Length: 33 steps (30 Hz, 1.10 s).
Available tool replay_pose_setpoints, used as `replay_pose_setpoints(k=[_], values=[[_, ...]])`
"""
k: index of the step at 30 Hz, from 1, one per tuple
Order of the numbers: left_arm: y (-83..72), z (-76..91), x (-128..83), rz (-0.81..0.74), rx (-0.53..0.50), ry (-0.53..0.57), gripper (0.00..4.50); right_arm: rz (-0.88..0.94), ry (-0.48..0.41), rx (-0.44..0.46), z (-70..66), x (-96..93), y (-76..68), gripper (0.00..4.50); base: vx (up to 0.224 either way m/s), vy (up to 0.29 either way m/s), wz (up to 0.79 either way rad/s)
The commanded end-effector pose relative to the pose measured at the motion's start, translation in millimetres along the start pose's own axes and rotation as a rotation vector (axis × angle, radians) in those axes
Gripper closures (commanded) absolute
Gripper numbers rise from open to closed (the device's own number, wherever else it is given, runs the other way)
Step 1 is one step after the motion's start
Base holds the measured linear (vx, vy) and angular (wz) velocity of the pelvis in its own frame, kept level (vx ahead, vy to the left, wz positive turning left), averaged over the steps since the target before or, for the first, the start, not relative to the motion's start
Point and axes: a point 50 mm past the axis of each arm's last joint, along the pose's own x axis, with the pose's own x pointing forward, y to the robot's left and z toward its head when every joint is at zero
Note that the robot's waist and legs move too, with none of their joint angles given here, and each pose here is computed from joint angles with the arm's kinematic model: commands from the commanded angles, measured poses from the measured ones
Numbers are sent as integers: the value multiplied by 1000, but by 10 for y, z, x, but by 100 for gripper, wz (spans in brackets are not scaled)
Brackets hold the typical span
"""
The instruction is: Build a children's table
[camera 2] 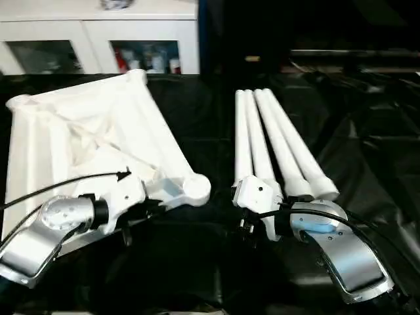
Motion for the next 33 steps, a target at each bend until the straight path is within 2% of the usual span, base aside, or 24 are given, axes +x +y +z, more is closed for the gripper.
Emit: replay_pose_setpoints(k=[1, 4, 5, 6, 7, 9, 11, 13, 14, 16, 17, 18, 20, 22, 24, 26, 28, 31, 33], values=[[78, 147, -95, 26, 26, -81, 391, -7, -14, 2, 22, -20, 5, 84, 0, 0, 0], [124, 138, -129, 56, 59, -65, 354, -12, -41, 13, 57, -22, -2, 84, 0, 0, 0], [151, 135, -156, 71, 74, -58, 354, -16, -63, 21, 87, -21, -8, 84, 0, 0, 0], [220, 150, -238, 103, 104, -58, 348, -75, -122, 25, 180, -18, -66, 84, 0, 0, 0], [233, 163, -266, 102, 104, -65, 348, -109, -138, 18, 212, -17, -95, 84, 0, 0, 0], [271, 238, -349, 106, 95, -109, 348, -274, -113, 38, 276, 6, -249, 84, 0, 0, 0], [299, 295, -389, 121, 89, -143, 348, -366, -86, 73, 304, 26, -341, 84, 0, 0, 0], [333, 365, -405, 145, 74, -186, 345, -432, -117, 212, 343, 89, -445, 68, 0, 0, 0], [333, 365, -405, 145, 74, -186, 344, -432, -117, 212, 343, 89, -445, 51, 0, 0, 0], [333, 456, -367, 142, 58, -245, 344, -557, -186, 421, 390, 197, -614, 40, 0, 0, 0], [306, 492, -327, 121, 46, -269, 318, -612, -161, 448, 386, 254, -666, 22, 0, 0, 0], [244, 531, -262, 84, 46, -285, 312, -700, -122, 477, 387, 331, -736, 8, 0, 0, 0], [229, 541, -249, 76, 48, -287, 308, -726, -109, 485, 393, 349, -752, 3, 0, 0, 0], [209, 550, -235, 57, 36, -297, 284, -741, -84, 502, 391, 373, -764, 0, 0, 0, 0], [153, 590, -214, 14, 26, -318, 270, -837, 78, 566, 320, 389, -806, 0, 0, 0, 0], [147, 610, -211, 19, 37, -331, 269, -853, 101, 595, 298, 391, -822, 0, 0, 0, 0], [133, 627, -204, 11, 27, -356, 234, -886, 133, 624, 256, 385, -856, 0, 0, 0, 0], [114, 645, -198, 3, 20, -371, 225, -942, 163, 659, 244, 386, -910, 0, 0, 0, 0], [117, 646, -196, 9, 15, -371, 193, -934, 170, 662, 248, 393, -908, 0, 0, 0, 0]])
